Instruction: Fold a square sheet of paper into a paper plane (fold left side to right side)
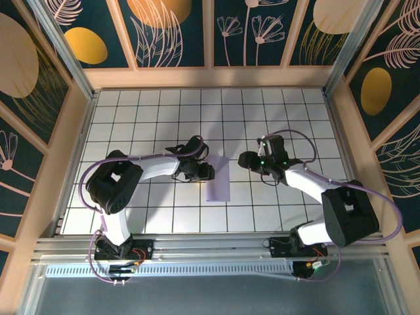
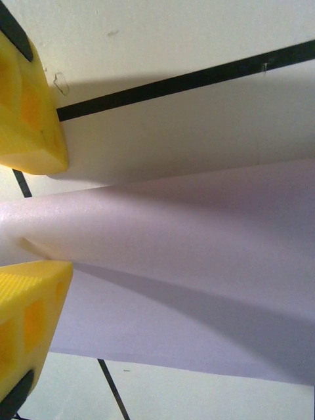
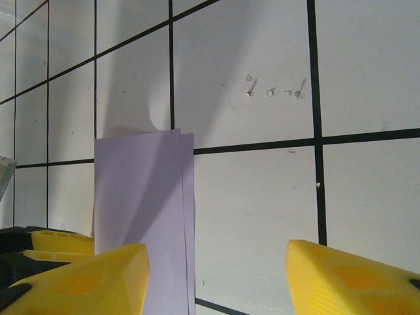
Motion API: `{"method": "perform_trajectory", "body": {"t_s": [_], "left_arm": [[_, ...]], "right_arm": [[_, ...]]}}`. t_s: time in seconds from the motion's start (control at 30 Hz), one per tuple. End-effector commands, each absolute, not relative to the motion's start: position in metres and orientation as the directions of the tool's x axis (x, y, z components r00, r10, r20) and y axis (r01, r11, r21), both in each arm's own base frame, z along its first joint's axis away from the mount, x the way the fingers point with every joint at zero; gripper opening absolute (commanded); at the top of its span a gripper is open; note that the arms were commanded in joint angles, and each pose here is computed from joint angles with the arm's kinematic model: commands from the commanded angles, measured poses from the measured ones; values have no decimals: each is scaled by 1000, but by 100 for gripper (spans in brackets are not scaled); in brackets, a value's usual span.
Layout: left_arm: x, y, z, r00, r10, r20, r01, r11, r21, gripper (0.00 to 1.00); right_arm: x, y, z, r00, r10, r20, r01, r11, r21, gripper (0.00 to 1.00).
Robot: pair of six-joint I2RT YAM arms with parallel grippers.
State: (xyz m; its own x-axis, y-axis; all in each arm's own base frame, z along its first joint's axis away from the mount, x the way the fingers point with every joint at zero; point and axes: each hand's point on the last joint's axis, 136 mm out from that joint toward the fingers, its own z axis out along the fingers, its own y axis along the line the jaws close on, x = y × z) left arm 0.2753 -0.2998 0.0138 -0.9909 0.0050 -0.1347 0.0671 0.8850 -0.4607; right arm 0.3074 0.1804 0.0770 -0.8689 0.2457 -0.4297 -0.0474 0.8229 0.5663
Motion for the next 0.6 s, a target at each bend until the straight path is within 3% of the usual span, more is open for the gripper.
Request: {"method": "perform_trajectory", "body": {"t_s": [0.0, 0.57], "left_arm": [[261, -303, -26, -993, 66, -93, 99, 907, -409, 43], [261, -303, -30, -992, 93, -86, 119, 918, -378, 45]], "right_arm": [[305, 176, 78, -864, 236, -444, -59, 829, 556, 58], [305, 176, 84, -853, 248, -458, -72, 815, 575, 61]]}}
